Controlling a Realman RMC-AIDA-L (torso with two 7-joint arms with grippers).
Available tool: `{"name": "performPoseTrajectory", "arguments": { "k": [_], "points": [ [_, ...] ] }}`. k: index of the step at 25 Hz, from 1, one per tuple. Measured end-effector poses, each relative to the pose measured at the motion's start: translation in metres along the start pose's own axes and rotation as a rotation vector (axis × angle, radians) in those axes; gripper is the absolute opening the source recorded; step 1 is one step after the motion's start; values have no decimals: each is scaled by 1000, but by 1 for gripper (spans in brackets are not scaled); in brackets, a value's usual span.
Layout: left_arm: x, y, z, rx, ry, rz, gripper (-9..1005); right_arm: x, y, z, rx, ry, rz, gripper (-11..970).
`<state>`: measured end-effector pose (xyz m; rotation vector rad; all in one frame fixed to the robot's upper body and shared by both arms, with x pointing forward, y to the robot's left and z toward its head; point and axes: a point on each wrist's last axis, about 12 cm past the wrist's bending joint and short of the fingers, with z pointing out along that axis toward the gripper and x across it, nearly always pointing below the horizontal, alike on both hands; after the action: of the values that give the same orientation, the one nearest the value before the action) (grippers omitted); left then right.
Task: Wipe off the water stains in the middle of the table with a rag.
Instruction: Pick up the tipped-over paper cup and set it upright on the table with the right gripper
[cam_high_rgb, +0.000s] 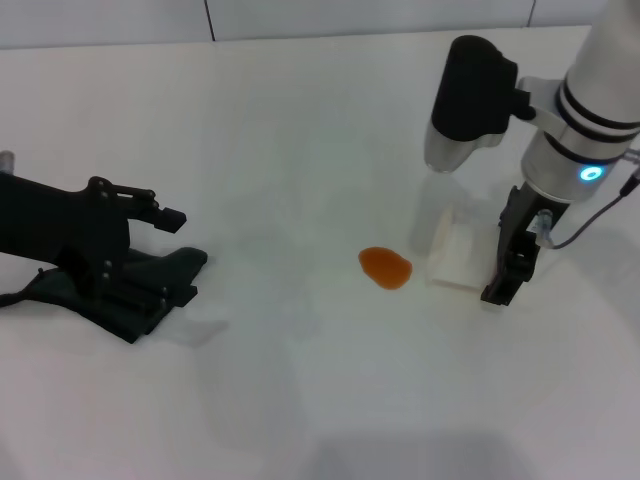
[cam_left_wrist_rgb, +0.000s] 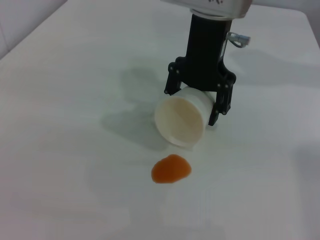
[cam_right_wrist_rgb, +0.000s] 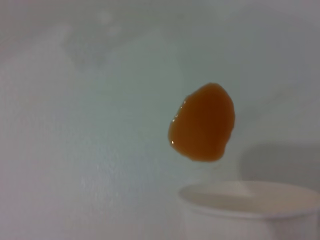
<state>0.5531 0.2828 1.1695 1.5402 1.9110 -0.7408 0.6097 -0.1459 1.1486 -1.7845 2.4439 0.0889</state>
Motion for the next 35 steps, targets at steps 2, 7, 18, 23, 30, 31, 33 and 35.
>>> {"name": "performPoseTrajectory", "arguments": {
  "k": [2, 7, 18, 23, 30, 31, 33, 35],
  "points": [
    [0, 0, 0, -1, 0, 0, 881, 5, 0, 0, 2, -12, 7, 749],
    [0, 0, -1, -2, 1, -2, 880, 24, -1, -15, 30, -128, 56, 725],
    [1, 1, -6, -13, 7, -6, 880, 113, 4, -38, 12, -708, 183, 678],
    [-2, 3, -12, -15, 1, 4, 879, 149, 13, -23, 24, -976, 201, 677],
    [-3, 3, -16, -15, -4, 10, 879, 167, 27, 28, 15, -1127, 196, 676],
    [-3, 3, -16, -15, -4, 11, 879, 166, 30, 35, 22, -1153, 184, 676],
    [-3, 3, -16, -15, -4, 13, 878, 164, 35, 47, 44, -1202, 165, 674],
    [-4, 4, -16, -15, -4, 17, 878, 163, 39, 56, 77, -1252, 172, 673]
  ]
}}
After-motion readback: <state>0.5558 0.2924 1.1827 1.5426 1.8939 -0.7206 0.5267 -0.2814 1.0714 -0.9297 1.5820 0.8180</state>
